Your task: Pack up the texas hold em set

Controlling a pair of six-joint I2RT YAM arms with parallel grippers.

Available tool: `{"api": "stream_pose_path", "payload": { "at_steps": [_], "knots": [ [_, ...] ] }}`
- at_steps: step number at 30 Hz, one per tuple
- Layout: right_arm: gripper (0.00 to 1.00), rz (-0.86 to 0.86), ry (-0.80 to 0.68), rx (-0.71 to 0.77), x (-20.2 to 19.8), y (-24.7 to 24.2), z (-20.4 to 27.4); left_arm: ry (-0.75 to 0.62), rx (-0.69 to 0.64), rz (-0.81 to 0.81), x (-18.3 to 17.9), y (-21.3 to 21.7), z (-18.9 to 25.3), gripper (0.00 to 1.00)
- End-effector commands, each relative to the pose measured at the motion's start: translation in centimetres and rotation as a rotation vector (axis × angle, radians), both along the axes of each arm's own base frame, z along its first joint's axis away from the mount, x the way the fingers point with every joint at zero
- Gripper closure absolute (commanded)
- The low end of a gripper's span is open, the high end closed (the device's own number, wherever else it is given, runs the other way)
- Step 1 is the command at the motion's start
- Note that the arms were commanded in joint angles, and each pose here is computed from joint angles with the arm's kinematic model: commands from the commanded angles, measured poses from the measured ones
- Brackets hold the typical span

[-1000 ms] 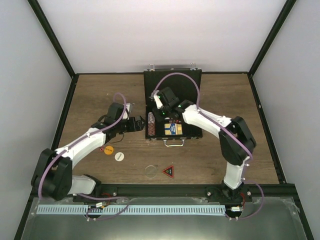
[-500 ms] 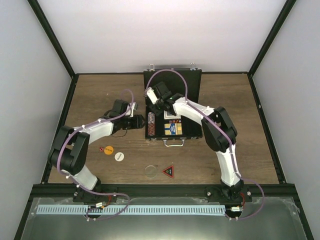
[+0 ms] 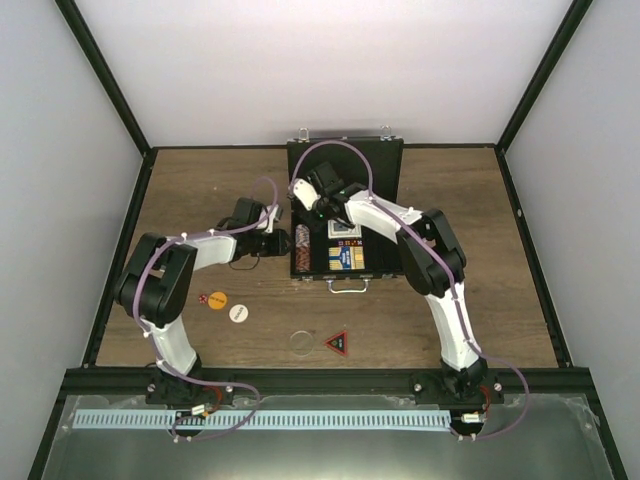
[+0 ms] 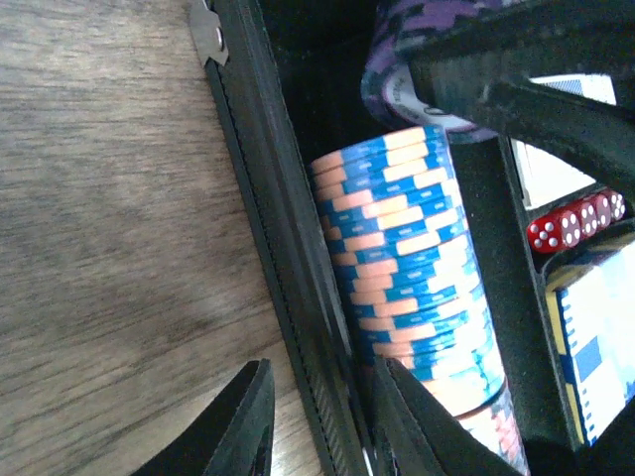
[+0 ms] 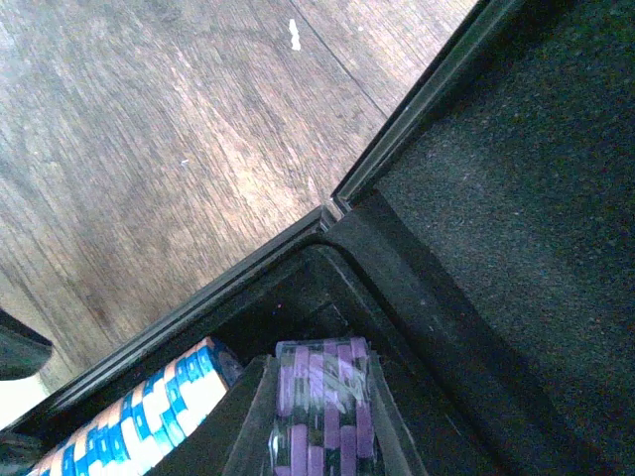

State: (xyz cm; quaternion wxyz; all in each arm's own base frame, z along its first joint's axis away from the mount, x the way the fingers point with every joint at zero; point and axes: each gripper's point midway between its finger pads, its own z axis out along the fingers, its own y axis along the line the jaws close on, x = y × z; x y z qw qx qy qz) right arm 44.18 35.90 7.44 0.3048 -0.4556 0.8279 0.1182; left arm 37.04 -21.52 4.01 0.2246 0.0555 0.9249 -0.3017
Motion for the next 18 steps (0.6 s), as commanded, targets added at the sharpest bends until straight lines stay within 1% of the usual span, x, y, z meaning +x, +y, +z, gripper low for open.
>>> {"api": "stream_pose_path", "payload": {
  "at_steps": [1,5,9,12,18],
  "knots": [
    [0.98,0.081,0.073,0.057,-1.5,1.6,0.1,-0.065,-0.024,-0.053,1.4,-1.0,0.4,0.73],
    [0.98,0.095,0.130,0.083,-2.7,1.4,-0.2,-0.071,-0.023,-0.095,1.5,-1.4,-0.3,0.81],
    [0.98,0.097,0.180,0.097,-4.1,0.9,-0.7,-0.102,-0.051,-0.136,1.6,-2.3,-0.1,0.87],
    [0.98,0.075,0.220,0.099,-5.2,0.2,-1.1,-0.132,-0.063,-0.178,1.6,-3.5,0.1,0.89],
    [0.99,-0.009,0.284,0.102,-7.7,-1.9,-1.9,-0.143,-0.081,-0.284,0.8,-6.7,-0.5,0.90]
  ]
}}
